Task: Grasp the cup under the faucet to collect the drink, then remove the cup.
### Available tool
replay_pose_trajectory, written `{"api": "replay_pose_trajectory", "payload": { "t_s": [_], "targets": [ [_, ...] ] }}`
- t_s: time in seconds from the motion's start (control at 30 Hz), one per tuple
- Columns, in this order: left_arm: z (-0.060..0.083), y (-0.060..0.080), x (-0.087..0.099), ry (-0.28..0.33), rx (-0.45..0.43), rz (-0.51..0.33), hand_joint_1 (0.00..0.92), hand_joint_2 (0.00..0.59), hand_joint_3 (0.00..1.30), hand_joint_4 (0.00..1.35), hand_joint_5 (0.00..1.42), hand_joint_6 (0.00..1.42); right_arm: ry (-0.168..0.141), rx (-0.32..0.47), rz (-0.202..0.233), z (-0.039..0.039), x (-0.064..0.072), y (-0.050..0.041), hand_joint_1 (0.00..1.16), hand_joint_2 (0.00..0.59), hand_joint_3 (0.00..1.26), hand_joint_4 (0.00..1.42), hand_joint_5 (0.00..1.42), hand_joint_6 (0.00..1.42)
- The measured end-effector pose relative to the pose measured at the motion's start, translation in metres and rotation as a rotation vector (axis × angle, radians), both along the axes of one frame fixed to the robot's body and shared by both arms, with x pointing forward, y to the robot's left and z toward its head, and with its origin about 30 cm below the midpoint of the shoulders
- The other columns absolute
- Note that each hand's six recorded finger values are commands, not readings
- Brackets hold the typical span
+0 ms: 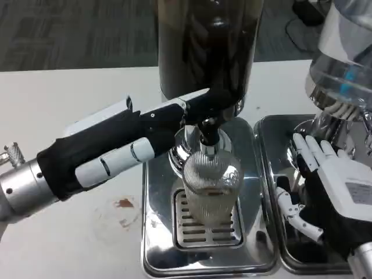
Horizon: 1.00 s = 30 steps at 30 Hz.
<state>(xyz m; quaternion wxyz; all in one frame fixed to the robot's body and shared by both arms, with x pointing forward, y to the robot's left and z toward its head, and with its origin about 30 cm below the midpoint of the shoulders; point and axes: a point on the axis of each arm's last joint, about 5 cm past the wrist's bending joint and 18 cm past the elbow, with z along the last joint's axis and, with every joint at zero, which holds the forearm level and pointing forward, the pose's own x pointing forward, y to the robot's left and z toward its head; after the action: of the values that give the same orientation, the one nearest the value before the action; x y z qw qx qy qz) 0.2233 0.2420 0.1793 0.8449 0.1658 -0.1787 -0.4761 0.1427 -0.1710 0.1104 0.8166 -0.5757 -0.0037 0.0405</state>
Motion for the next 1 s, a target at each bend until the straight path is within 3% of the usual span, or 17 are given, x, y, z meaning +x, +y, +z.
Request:
{"api": "replay_pose_trajectory", "payload": {
  "t_s": [0.27, 0.47, 0.83, 1.0],
  "targets": [
    [0.001, -0.005, 0.002, -0.01, 0.031, -0.046, 0.0, 0.242, 0.09, 0.0, 0.07, 0.01, -0.009, 0.006, -0.003, 0.0006, -0.001, 0.0009, 0.19, 0.516, 0.0, 0.0, 0.0, 0.0],
    [0.004, -0.006, 0.004, -0.03, 0.058, -0.059, 0.0, 0.306, 0.11, 0.0, 0.09, 0.04, -0.003, 0.016, -0.005, -0.0007, -0.002, 0.003, 0.19, 0.516, 0.0, 0.0, 0.0, 0.01],
    [0.021, -0.005, 0.011, -0.301, 0.256, -0.117, 0.0, 0.321, 0.11, 0.0, 0.08, 0.01, -0.007, 0.013, -0.014, 0.0002, -0.002, 0.0015, 0.2, 0.51, 0.0, 0.0, 0.0, 0.02],
    [0.024, -0.007, 0.011, -0.357, 0.286, -0.132, 0.0, 0.325, 0.1, 0.0, 0.07, 0.0, -0.008, 0.012, -0.017, 0.0004, -0.002, 0.0011, 0.2, 0.509, 0.0, 0.0, 0.0, 0.02]
  ]
}}
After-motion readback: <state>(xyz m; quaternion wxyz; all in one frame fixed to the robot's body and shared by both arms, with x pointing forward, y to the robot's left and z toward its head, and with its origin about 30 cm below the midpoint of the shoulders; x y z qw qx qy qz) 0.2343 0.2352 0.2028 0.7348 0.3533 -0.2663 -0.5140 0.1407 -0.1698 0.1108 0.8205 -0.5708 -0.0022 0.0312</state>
